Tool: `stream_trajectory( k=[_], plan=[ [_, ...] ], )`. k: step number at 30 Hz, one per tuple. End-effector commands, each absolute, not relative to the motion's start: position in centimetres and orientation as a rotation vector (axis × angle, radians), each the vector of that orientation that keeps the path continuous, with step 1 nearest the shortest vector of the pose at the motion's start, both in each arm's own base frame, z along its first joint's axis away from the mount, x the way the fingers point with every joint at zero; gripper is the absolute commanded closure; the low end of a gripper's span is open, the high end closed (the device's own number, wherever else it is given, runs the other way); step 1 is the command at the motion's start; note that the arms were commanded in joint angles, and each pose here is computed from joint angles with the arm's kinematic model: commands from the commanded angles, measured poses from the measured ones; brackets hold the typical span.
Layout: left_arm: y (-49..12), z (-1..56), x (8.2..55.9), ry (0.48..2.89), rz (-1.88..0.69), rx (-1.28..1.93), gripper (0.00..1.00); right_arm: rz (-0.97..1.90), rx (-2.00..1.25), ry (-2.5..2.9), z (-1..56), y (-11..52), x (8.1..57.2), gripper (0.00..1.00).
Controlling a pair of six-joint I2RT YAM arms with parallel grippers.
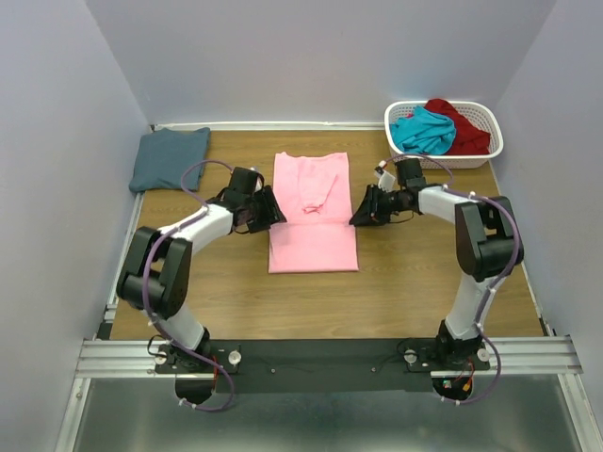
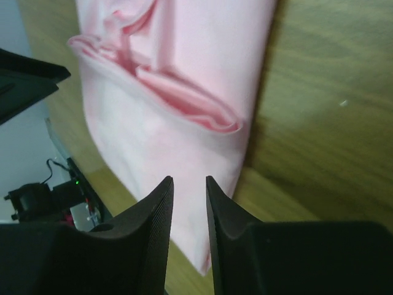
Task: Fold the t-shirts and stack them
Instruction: Fold the tshirt
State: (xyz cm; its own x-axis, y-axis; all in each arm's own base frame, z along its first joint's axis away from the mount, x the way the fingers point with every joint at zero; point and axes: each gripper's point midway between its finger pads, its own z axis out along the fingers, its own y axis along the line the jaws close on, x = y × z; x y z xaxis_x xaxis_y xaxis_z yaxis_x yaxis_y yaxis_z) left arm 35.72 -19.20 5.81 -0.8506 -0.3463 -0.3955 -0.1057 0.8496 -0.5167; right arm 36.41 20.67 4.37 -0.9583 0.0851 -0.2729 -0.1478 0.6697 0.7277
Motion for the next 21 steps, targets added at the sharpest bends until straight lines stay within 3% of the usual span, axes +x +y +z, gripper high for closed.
stream_trajectory(
  k=[1, 4, 9, 14, 21],
  plan=[
    [-17.7, 8.9, 34.5, 2.469, -0.608, -0.314, 0.36, 1.321, -0.153, 2.525, 7.9, 21.8, 33.4, 0.63],
    [-18.1, 9.2, 31.7, 2.489, -0.641, -0.245, 0.37, 1.404, -0.199, 2.567, 7.3, 22.7, 29.5, 0.62],
    [-19.0, 6.1, 27.0, 2.616, -0.726, -0.139, 0.49, 1.459, -0.183, 2.695, 4.2, 22.8, 24.6, 0.63],
    [-18.7, 2.6, 25.5, 2.703, -0.710, -0.137, 0.58, 1.339, -0.135, 2.809, 0.5, 21.4, 23.4, 0.64],
    [-16.5, -0.4, 23.2, 2.813, -0.608, -0.181, 0.60, 1.170, 0.016, 2.881, -1.3, 19.1, 23.0, 0.65]
  ],
)
